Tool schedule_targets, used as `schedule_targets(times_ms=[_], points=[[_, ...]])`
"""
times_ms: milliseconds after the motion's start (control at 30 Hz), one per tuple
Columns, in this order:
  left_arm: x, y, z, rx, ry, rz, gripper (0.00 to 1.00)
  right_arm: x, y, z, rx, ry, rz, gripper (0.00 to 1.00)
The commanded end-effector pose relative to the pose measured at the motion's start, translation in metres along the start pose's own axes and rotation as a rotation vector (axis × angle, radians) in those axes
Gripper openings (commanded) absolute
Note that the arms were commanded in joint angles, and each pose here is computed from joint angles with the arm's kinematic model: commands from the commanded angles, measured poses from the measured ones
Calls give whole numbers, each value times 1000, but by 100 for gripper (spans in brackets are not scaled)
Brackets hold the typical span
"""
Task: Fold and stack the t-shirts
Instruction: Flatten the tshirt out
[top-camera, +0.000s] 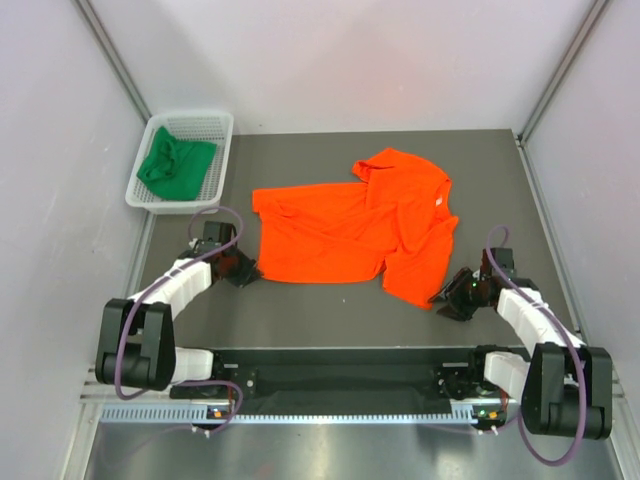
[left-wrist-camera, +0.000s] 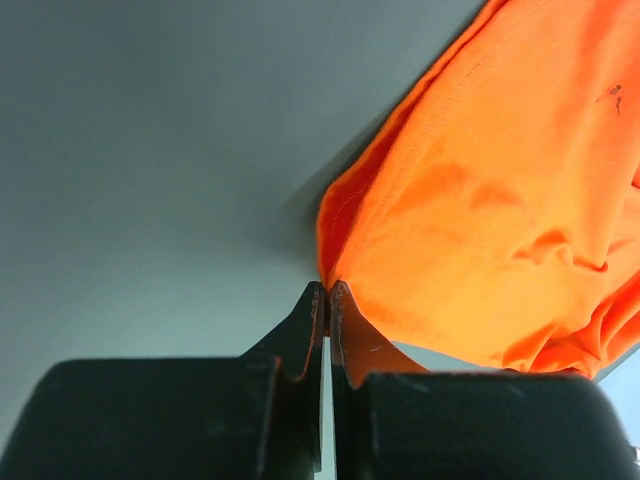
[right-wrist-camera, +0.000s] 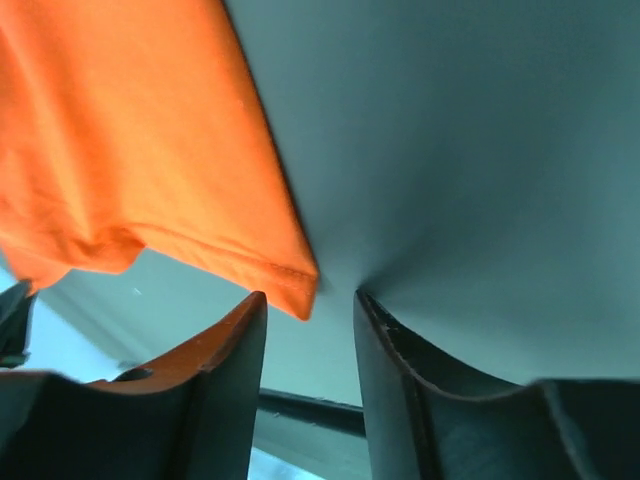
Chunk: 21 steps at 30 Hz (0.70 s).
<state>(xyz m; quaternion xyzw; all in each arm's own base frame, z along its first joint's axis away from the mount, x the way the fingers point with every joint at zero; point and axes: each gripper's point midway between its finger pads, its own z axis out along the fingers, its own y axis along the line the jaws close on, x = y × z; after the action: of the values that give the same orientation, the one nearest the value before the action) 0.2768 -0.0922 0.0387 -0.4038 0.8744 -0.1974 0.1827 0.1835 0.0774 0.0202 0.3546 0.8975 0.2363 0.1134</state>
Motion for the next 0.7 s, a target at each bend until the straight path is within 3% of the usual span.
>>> schedule_targets(times_ms=[0,667], points=[[-4,-5,-6,31,-25,13,0,3,1,8,-23,-7,38,40],[-5,-16,-14,77,-24,5,0,14,-16,24,16,4,130,25]])
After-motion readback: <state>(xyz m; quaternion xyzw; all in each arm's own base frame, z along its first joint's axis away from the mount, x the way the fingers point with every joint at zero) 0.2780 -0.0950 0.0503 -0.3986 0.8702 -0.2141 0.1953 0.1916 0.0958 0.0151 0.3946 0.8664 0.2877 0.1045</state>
